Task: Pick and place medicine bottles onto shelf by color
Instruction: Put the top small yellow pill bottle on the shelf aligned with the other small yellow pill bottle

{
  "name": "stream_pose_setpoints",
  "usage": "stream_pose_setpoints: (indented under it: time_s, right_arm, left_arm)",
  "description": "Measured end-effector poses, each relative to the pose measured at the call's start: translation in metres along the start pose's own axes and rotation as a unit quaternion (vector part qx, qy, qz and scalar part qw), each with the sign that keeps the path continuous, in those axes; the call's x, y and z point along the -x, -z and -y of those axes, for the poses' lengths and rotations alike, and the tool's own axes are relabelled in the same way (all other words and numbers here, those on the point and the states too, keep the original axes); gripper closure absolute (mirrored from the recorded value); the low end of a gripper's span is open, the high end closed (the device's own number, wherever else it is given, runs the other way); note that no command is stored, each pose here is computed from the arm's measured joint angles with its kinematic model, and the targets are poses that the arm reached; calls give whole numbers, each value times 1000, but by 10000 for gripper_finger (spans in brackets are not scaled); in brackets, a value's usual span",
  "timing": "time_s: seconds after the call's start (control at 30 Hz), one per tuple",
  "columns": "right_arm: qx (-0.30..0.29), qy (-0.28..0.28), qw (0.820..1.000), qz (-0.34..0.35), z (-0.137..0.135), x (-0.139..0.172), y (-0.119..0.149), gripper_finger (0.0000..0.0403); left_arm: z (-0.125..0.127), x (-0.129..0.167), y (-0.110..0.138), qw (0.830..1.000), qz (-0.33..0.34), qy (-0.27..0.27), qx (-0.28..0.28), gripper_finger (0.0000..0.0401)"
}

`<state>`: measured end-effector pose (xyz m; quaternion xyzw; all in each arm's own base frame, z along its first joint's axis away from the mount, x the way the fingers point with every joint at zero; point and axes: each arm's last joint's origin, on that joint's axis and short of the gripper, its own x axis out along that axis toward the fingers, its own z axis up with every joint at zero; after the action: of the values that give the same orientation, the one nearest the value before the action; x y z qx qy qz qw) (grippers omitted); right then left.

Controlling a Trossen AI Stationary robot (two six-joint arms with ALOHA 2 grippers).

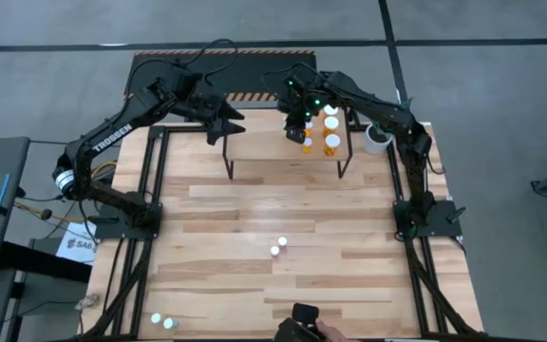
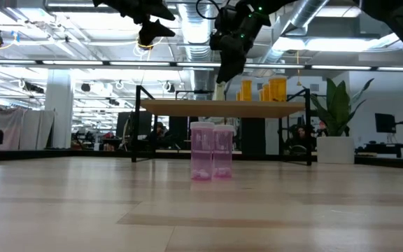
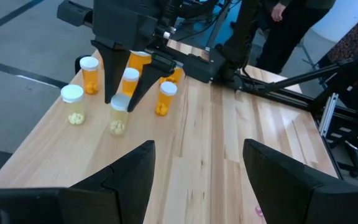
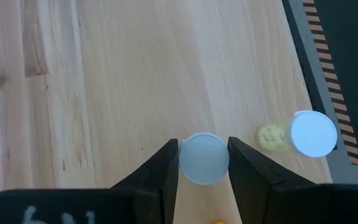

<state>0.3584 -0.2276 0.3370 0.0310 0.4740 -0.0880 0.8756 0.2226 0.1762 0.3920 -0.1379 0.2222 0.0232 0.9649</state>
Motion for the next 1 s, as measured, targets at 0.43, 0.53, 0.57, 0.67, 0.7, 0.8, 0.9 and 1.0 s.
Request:
stream_pose_setpoints:
  time_s: [0.43, 0.53, 0.57, 0.67, 0.7, 0.8, 0.9, 1.0]
  right_arm:
    - [0, -1, 1000, -2, 0, 0, 0, 250]
    - [0, -1, 1000, -2, 0, 0, 0, 247]
    - [0, -1, 1000, -2, 0, 0, 0, 247]
    - [1, -1, 1000, -2, 0, 0, 0, 244]
    - [1, -1, 1000, -2, 0, 0, 0, 243]
    - [1, -1, 1000, -2, 0, 0, 0, 239]
    - [1, -1, 1000, -2, 0, 0, 0, 236]
    - [1, -1, 1000, -2, 0, 0, 0, 232]
  left_arm:
    - [0, 0, 0, 1000, 0, 0, -7, 171]
    - [0, 0, 0, 1000, 0, 0, -10, 171]
    - [0, 0, 0, 1000, 0, 0, -10, 171]
    - [0, 0, 0, 1000, 0, 0, -10, 171]
    - [0, 0, 0, 1000, 0, 0, -10, 171]
    - [0, 0, 0, 1000, 0, 0, -10, 171]
    - [0, 0, 0, 1000, 0, 0, -10, 171]
    - [0, 0, 0, 1000, 0, 0, -10, 171]
